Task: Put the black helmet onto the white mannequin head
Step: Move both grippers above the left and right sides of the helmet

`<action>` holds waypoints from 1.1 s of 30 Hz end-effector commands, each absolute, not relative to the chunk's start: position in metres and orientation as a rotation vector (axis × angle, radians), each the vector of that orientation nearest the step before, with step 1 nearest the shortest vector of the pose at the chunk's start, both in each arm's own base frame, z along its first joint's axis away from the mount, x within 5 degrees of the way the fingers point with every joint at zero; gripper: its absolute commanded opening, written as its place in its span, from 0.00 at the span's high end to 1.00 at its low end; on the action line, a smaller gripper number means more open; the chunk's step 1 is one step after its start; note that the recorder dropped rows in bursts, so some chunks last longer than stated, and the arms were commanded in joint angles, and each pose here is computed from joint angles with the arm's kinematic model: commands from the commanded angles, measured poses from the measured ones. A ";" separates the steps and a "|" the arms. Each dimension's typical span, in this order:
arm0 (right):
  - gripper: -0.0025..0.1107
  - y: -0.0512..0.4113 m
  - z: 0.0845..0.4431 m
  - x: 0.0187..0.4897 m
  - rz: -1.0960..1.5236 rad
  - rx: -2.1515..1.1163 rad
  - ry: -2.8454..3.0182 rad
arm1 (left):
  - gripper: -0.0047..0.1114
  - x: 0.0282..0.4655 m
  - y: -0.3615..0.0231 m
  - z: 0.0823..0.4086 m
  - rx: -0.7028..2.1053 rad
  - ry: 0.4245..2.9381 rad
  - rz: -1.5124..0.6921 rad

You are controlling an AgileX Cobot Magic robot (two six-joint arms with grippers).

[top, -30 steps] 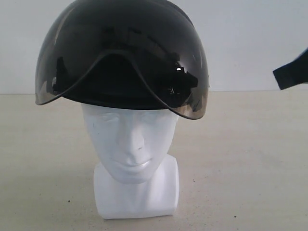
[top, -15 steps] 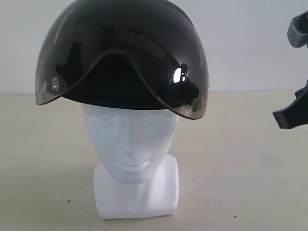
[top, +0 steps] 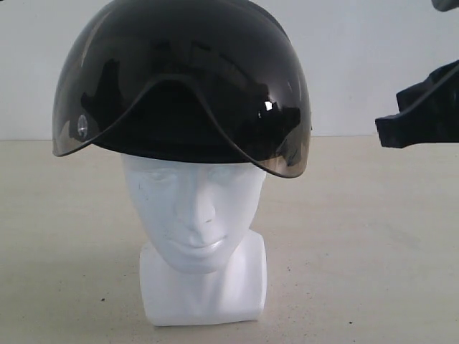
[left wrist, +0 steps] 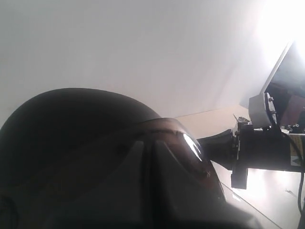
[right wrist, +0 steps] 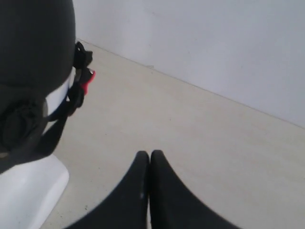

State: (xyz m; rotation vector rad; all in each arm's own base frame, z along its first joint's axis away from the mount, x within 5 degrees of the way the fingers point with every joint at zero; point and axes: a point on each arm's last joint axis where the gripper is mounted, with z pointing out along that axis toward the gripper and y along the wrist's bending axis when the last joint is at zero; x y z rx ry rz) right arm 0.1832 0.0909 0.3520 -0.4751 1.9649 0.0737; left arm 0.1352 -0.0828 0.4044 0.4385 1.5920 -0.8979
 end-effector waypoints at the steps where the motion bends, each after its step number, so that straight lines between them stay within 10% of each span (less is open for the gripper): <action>1: 0.98 0.091 0.354 0.183 0.080 -0.474 1.940 | 0.92 0.135 -0.083 0.405 0.438 1.595 -0.905; 33: 0.98 0.061 0.379 0.168 0.392 -0.265 1.868 | 0.92 0.136 -0.082 0.405 0.425 1.593 -0.895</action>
